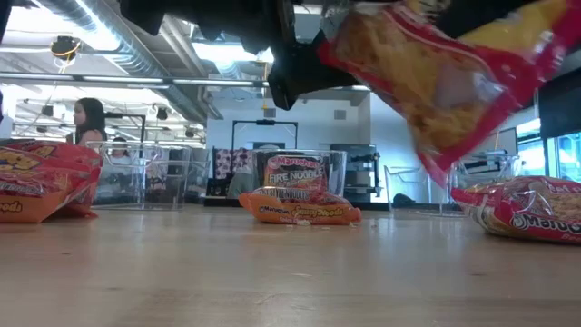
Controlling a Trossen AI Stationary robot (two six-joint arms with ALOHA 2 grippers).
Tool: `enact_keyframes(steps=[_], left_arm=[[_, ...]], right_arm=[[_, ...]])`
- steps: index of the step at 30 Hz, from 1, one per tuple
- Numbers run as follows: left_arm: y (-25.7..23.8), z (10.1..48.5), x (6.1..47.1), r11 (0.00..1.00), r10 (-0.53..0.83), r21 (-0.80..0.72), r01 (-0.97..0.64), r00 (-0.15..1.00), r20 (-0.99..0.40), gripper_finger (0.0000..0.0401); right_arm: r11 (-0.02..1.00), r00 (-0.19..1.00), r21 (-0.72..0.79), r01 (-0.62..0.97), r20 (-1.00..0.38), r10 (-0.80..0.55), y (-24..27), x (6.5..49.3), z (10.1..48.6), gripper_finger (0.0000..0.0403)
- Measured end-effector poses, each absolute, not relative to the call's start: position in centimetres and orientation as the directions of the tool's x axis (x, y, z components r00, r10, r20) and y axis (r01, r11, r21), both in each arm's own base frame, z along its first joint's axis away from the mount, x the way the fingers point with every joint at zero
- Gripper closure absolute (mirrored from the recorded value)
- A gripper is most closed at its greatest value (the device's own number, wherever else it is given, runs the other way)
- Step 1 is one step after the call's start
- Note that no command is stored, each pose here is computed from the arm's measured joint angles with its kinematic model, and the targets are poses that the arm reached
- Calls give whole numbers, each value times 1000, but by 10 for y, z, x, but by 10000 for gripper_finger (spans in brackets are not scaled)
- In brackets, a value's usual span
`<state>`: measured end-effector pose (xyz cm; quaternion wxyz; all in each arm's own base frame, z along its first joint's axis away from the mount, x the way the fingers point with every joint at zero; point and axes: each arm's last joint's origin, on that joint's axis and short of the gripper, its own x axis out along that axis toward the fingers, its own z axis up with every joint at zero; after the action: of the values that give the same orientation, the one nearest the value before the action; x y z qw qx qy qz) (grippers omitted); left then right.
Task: Sort Maruchan noodles
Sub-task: Put the red noodle pack into the right transparent bin
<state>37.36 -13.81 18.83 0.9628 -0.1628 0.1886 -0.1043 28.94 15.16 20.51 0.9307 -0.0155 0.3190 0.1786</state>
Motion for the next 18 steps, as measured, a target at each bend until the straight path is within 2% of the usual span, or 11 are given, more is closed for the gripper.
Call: enact_keyframes(steps=[5, 10, 14, 18], left_arm=[[-139, 187, 373, 917, -296, -362, 166, 893, -340, 133], [-139, 187, 373, 918, -293, -361, 162, 891, -346, 205], [-138, 186, 373, 926, -271, -351, 142, 895, -355, 259], [-136, 193, 370, 932, -245, -343, 118, 902, -356, 282]], right_arm=[[940, 763, 78, -331, -564, 316, 152, 292, 208, 272], [943, 767, 83, -321, -561, 311, 153, 291, 209, 264], [948, 762, 126, -293, -568, 311, 151, 292, 210, 233], [941, 668, 186, -284, -666, 333, 143, 288, 234, 190]])
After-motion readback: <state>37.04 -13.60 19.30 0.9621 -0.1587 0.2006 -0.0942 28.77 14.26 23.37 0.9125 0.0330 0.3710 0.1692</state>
